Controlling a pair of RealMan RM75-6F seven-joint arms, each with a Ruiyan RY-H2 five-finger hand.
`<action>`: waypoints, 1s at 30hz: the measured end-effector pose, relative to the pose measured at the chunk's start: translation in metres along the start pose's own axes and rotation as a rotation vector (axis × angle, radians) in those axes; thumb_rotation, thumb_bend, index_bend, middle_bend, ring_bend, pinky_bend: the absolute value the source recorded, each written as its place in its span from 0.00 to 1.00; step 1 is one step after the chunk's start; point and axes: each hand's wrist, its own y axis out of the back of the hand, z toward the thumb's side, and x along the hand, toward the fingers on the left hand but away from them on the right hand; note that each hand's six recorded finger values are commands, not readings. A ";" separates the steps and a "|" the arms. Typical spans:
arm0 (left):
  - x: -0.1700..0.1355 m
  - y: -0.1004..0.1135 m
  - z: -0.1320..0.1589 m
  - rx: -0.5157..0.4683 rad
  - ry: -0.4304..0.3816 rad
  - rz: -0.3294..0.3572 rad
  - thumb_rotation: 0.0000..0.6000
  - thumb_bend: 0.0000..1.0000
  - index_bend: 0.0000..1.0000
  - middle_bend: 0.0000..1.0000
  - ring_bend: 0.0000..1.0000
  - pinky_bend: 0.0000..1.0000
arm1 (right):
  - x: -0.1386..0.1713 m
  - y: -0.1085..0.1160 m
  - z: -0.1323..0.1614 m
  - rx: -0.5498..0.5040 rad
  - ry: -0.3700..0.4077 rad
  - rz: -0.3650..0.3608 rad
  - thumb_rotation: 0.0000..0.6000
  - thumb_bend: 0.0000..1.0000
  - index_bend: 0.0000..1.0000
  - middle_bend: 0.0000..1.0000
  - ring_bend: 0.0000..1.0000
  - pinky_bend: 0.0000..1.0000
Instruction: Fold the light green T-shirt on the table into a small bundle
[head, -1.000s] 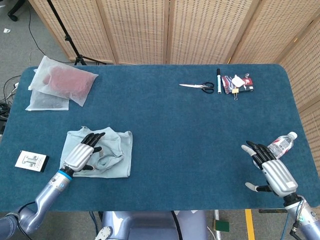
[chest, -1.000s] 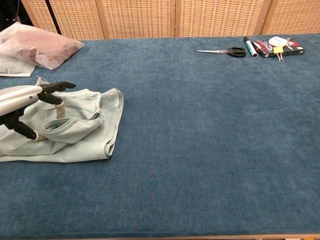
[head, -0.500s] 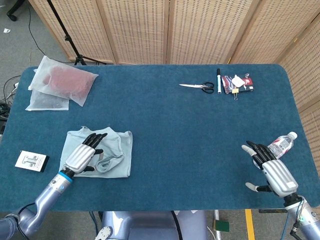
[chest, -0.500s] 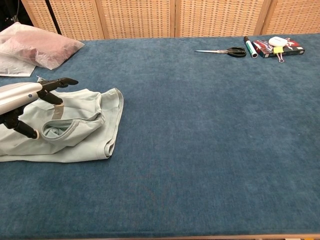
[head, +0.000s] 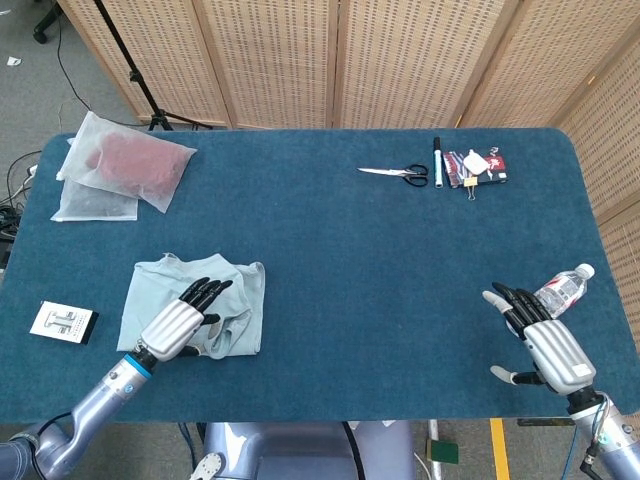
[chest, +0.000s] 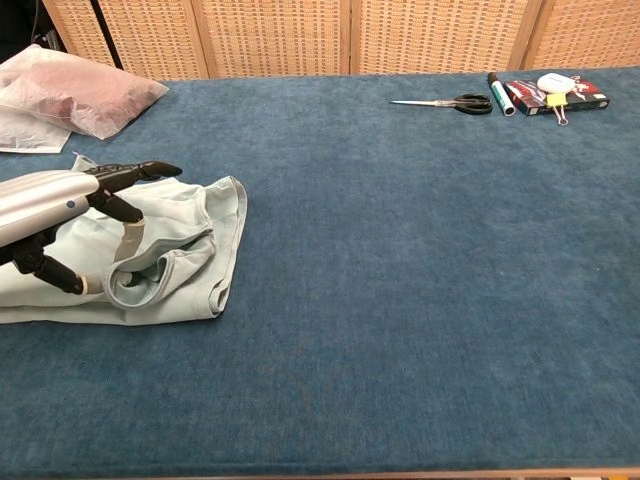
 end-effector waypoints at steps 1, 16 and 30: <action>0.000 -0.001 0.002 0.007 -0.008 -0.007 1.00 0.29 0.64 0.00 0.00 0.00 | 0.000 0.000 0.000 0.000 0.000 0.000 1.00 0.05 0.00 0.00 0.00 0.03; -0.005 0.002 0.005 0.122 0.019 -0.041 1.00 0.00 0.00 0.00 0.00 0.00 | 0.001 0.001 0.000 -0.002 -0.002 0.005 1.00 0.05 0.00 0.00 0.00 0.03; -0.002 0.043 0.010 0.038 -0.060 0.137 1.00 0.00 0.00 0.00 0.00 0.00 | 0.002 0.003 0.000 -0.009 0.003 0.001 1.00 0.05 0.00 0.00 0.00 0.03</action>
